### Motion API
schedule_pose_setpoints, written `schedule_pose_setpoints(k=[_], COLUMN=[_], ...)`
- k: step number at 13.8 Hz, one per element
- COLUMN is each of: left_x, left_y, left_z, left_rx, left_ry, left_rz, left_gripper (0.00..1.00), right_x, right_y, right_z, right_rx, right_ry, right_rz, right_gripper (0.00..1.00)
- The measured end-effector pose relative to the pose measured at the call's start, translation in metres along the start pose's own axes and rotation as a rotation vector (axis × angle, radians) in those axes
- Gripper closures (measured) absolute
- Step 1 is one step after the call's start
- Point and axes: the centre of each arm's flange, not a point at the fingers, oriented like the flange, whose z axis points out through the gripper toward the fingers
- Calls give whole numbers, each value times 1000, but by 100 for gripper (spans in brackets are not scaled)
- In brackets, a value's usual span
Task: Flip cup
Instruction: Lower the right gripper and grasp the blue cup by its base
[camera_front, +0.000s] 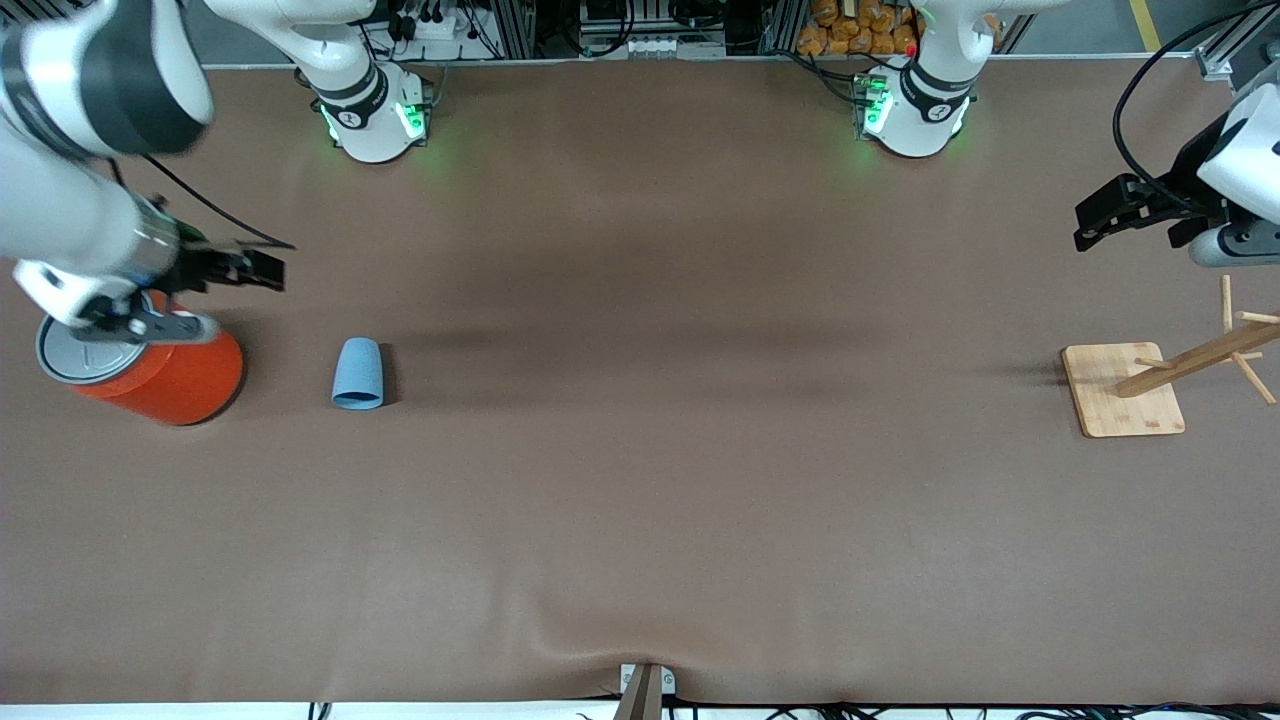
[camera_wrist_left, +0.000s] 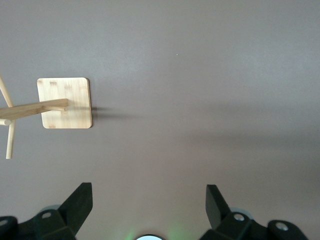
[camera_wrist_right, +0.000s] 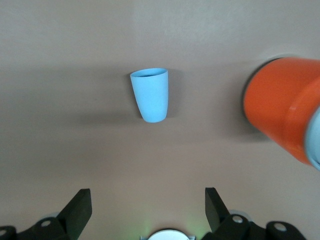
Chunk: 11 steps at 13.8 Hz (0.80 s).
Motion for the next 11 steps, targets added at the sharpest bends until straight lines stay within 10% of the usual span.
schedule_pose_setpoints(k=[11], left_x=[13], left_y=[6], left_z=[16], left_rx=[-2], left_ry=[-3], left_rz=[10], left_gripper=[0], right_x=[67], right_y=[18], right_z=[184], right_rx=[72], right_ry=[-36], right_rz=[33], right_gripper=[0])
